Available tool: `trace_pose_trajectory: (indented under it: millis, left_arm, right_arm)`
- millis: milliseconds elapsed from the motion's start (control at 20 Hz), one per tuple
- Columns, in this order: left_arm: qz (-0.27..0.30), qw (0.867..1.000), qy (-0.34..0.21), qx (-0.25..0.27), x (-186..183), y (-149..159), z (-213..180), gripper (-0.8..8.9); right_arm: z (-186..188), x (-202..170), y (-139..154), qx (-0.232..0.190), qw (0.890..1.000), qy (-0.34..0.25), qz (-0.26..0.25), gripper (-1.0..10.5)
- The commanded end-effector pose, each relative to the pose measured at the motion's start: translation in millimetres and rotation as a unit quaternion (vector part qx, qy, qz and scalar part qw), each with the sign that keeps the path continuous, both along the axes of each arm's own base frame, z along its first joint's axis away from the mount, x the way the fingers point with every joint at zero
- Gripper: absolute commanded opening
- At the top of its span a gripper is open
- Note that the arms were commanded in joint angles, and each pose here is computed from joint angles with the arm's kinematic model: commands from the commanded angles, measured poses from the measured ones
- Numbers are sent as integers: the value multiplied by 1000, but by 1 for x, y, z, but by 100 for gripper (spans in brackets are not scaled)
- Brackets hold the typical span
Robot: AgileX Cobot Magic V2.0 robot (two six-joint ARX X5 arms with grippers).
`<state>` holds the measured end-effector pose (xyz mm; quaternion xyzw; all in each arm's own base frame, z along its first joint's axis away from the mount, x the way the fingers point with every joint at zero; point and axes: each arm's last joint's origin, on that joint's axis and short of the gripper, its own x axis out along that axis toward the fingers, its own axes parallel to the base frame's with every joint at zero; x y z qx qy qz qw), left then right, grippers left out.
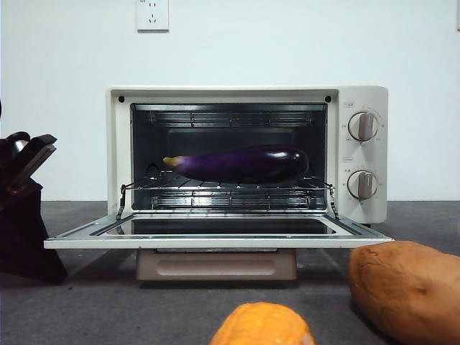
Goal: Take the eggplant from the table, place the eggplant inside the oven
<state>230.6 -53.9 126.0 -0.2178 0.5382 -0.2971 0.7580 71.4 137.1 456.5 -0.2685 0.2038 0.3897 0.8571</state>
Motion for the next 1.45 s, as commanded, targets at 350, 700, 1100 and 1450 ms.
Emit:
trace_pose_trajectory:
  millis: [350,700,1100,1450]
  left_arm:
    - [-35,998,-20,-44,5,-3,0,6]
    - [-56,995,-36,-77,7,1,4,6]
    - [-54,988,-61,-133,25,12,24,6]
    - [-93,965,-105,-220,49,16,64,6]
  right_arm:
    - [3,-7,-12,14,999,25,-15,3]
    - [-4,-8,-14,-12,999,45,-22,3]
    - [-37,-6,-8,-53,996,70,-31,3]
    - [-86,-3,-2,-83,991,93,-43,3]
